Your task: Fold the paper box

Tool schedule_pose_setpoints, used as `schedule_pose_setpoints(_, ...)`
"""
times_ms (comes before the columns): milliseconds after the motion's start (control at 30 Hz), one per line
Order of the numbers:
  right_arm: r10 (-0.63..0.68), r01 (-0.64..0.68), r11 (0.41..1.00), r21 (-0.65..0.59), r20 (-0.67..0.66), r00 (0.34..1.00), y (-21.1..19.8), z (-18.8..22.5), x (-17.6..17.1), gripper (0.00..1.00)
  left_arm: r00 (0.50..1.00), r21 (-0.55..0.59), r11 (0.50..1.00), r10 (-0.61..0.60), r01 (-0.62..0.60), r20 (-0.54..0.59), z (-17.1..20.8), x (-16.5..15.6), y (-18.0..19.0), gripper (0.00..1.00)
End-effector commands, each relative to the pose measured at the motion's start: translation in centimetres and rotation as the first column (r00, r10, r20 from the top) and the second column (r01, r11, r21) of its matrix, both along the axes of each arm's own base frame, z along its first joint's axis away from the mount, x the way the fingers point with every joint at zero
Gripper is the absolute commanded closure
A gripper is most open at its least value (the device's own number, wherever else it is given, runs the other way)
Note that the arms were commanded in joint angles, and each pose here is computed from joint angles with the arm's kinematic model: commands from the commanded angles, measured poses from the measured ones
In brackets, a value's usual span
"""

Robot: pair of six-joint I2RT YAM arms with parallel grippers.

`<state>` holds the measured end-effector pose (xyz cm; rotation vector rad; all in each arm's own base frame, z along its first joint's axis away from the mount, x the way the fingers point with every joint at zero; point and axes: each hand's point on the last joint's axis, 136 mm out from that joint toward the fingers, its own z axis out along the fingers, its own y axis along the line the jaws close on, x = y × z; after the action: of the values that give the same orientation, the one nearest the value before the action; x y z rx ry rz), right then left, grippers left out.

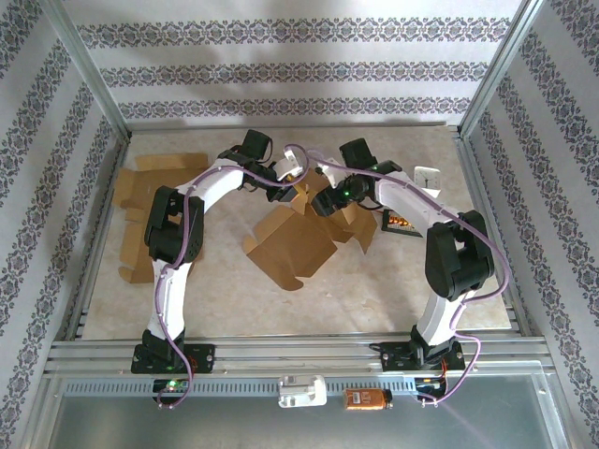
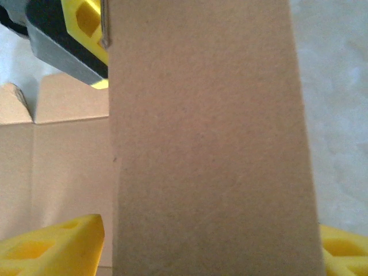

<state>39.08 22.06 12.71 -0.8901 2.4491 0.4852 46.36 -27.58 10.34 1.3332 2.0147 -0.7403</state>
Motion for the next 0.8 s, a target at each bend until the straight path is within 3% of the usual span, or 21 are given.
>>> schedule_pose_setpoints(0, 0.015, -0.012, 0.998, -0.063, 0.053, 0.998, -0.5, 0.5, -0.4, 0.35, 0.998, 0.002, 1.000, 0.000, 0.000, -0.061, -0.8, -0.5, -0.6, 0.73)
schedule_pose_setpoints(200, 0.024, -0.023, 1.000, -0.016, 0.072, 0.997, 0.2, 1.1, -0.4, 0.47, 0.998, -0.003, 1.000, -0.017, 0.017, -0.063, -0.9, -0.9, -0.9, 0.70)
schedule_pose_setpoints(467, -0.011, 0.009, 0.996, 0.089, 0.020, 1.000, 0.8, 1.8, 0.0, 0.55, 0.997, 0.003, 0.999, -0.045, 0.045, -0.056, -1.1, -1.4, -0.9, 0.61)
schedule_pose_setpoints(767, 0.039, -0.036, 0.984, 0.176, -0.016, 0.999, 2.4, 2.5, -0.8, 0.54, 0.999, -0.025, 1.000, -0.013, 0.012, -0.043, -0.8, -0.5, -1.5, 0.60)
